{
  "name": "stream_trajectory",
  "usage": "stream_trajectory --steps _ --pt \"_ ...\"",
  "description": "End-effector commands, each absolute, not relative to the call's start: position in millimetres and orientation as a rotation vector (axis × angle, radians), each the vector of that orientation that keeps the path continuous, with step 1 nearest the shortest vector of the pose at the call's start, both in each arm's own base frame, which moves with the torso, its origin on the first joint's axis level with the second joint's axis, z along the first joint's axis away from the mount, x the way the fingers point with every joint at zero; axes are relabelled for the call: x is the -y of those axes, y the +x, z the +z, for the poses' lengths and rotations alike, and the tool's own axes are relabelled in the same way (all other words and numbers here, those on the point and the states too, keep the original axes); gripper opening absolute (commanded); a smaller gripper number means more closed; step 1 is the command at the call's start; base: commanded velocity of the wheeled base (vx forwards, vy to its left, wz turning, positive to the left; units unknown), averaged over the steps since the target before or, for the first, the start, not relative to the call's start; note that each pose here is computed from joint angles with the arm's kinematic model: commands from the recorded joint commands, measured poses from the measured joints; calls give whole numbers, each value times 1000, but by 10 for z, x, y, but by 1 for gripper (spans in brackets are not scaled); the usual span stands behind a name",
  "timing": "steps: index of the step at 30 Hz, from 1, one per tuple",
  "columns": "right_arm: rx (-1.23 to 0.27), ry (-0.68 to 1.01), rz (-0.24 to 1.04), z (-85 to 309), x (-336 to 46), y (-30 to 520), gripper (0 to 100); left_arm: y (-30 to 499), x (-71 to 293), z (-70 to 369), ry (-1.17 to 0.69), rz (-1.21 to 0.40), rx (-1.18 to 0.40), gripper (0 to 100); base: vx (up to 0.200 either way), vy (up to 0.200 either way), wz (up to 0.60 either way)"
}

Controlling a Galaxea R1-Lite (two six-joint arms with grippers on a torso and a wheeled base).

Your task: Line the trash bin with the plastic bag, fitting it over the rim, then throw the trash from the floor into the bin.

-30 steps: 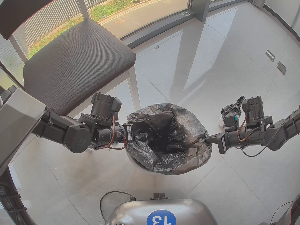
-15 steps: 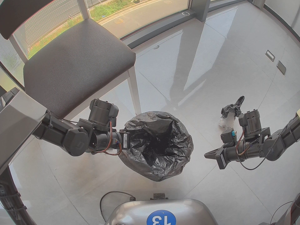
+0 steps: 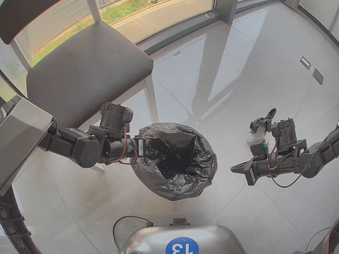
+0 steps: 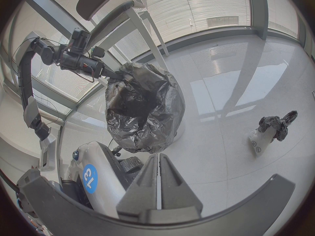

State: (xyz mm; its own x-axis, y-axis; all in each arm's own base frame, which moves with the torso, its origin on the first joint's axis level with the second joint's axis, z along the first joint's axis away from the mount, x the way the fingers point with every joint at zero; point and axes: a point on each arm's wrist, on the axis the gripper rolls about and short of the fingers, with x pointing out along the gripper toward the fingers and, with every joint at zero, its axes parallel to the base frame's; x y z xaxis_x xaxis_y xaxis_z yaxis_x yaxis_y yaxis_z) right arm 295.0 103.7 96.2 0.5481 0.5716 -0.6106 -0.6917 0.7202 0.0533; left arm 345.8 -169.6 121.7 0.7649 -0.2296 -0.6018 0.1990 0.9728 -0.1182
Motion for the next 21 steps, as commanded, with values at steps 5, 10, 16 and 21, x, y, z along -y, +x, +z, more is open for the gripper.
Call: stream_trajectory --steps 5,10,16,21 --pt "-611 -208 757 1065 -1038 2917 0 3611 1543 1246 -61 -171 -638 0 0 0 0" --pt "-613 -207 757 1062 -1037 2914 0 3630 1551 1267 -57 -174 -630 0 0 0 0" --pt "-598 -207 756 1105 -1036 2911 0 3626 1536 1249 -55 -171 -636 0 0 0 0" --pt "-600 -206 756 1109 -1030 2893 0 3620 1533 1246 -53 -169 -638 0 0 0 0"
